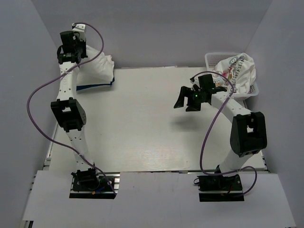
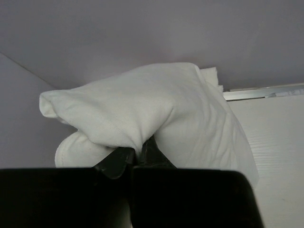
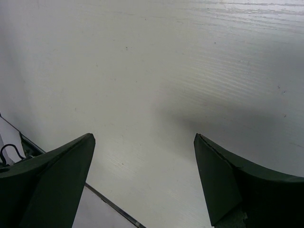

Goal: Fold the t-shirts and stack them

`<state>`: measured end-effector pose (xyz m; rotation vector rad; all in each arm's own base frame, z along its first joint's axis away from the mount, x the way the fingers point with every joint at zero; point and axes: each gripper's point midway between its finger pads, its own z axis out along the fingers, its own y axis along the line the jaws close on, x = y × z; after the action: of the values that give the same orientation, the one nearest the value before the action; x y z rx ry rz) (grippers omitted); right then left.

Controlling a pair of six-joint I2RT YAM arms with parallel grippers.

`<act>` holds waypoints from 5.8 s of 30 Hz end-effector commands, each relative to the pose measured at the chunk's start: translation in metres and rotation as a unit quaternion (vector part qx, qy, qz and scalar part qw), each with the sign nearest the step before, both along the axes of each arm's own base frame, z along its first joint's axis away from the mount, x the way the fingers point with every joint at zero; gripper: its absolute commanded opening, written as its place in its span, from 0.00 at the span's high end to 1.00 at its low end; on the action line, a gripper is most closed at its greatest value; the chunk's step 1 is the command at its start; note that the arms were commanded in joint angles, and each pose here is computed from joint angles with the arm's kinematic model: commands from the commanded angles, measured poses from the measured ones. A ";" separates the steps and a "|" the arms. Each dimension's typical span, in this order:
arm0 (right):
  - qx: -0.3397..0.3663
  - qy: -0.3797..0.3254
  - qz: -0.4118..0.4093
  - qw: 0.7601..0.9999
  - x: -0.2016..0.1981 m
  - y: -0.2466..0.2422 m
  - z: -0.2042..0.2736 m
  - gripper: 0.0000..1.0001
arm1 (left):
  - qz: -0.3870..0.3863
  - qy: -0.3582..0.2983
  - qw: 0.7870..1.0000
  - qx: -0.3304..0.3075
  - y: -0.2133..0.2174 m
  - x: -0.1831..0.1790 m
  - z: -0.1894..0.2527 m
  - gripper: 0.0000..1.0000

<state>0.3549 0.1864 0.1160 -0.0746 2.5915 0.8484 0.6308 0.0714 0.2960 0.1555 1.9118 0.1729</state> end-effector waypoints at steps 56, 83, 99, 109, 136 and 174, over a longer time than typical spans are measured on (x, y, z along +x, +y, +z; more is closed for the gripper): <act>-0.103 0.017 0.041 0.994 0.012 0.018 -0.028 0.10 | 0.224 -0.036 0.970 -0.088 -0.011 0.067 -0.107 0.00; -0.098 0.041 0.056 0.993 0.008 0.022 -0.050 0.10 | 0.060 -0.128 0.970 -0.197 -0.073 0.083 -0.047 1.00; -0.099 0.046 0.064 0.992 0.008 0.023 -0.054 0.10 | -0.062 -0.114 0.977 -0.167 -0.107 0.071 -0.062 1.00; -0.108 0.051 0.065 0.991 0.005 0.020 -0.056 0.10 | 0.021 -0.078 0.984 -0.158 -0.069 0.062 -0.078 0.00; -0.098 0.054 0.065 0.992 0.011 0.025 -0.058 0.10 | 0.118 -0.017 0.960 -0.254 0.067 0.059 -0.145 0.00; -0.038 -0.068 0.041 0.996 -0.014 0.022 0.011 0.10 | 0.194 -0.033 0.945 -0.262 0.002 -0.088 -0.025 0.01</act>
<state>0.3363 0.2053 0.1016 -0.2395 2.6150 0.7309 0.5805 0.1060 0.2151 -0.6378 1.9041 -0.0383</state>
